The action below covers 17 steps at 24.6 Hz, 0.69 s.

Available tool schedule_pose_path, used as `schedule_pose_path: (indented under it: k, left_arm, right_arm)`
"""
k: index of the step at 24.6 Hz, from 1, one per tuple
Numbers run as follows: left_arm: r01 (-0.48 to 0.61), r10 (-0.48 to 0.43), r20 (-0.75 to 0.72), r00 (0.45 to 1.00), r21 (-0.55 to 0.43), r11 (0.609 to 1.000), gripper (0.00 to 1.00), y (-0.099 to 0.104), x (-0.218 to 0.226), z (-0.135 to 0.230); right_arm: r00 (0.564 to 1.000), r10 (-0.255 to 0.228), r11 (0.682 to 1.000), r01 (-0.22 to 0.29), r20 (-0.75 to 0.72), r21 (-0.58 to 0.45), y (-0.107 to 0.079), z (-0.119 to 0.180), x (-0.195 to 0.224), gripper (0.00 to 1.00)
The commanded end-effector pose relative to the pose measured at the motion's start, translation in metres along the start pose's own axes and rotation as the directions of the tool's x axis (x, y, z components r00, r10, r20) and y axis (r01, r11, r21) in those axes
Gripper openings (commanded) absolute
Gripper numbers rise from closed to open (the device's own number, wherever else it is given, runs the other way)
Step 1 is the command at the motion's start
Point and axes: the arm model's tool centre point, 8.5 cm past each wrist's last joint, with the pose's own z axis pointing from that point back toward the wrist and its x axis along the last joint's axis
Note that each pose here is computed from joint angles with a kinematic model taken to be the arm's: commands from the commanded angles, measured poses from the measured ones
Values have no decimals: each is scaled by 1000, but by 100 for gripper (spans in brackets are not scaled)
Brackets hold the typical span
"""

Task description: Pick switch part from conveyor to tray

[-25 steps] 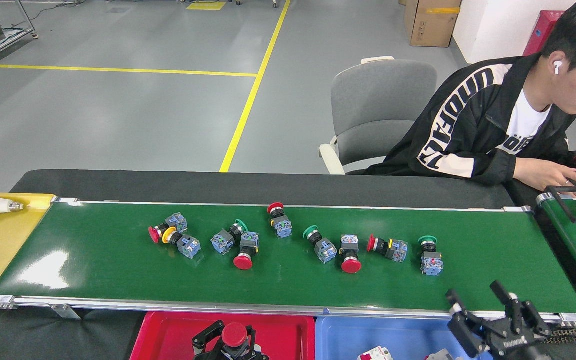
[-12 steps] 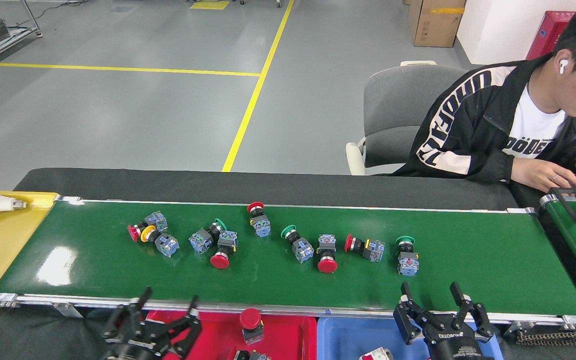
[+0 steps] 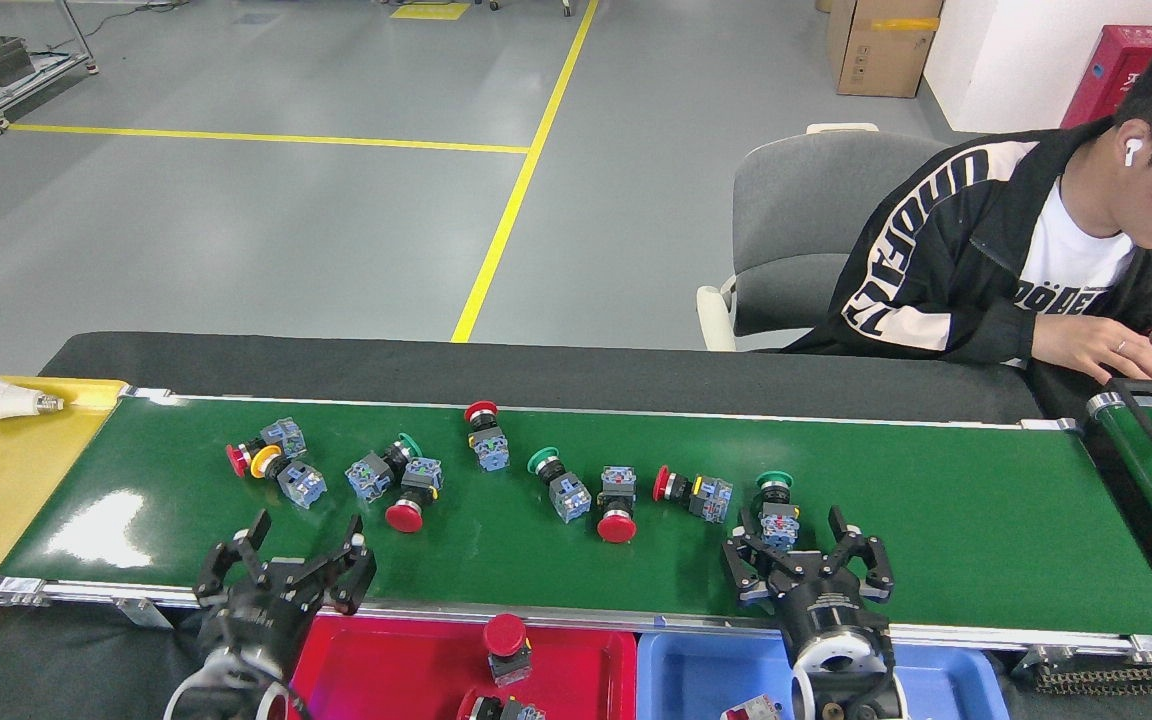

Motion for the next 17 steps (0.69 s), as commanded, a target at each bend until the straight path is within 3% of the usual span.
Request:
schedule_pose_path:
  k: [1,4,7,11,12,15,17]
  left_arm:
    - [23,-23,-70,997,4,1000,100,10,-27,-14]
    - [19,-23,-107,994,-44,999,100,10,-44,-31]
    - [8,-19,-120,993,-86,996,100,10,-51,-46]
    - [-6,-13,-125,992,-151,989,80,3,-65,-56]
    - [-9,-10,-127,992,-152,988,56,3,-69,-56]
    - [-15,6,-72,997,-122,992,10,5,-72,-54]
    - [-15,7,-73,997,-112,994,3,6,-71,-54]
  right_arm:
    - [999,12,997,-9,47,-70,-16,-4,3,28]
    - [995,17,996,-8,98,-94,-19,-3,9,14]
    - [993,19,996,-8,115,-93,-16,-2,11,12]
    - [991,19,995,-5,134,-103,-21,-2,14,12]
    - [990,16,995,-2,137,-101,-20,-1,13,12]
    - [985,-6,989,31,174,-144,-34,9,18,12]
    - [973,-3,985,42,230,-166,-37,25,24,12]
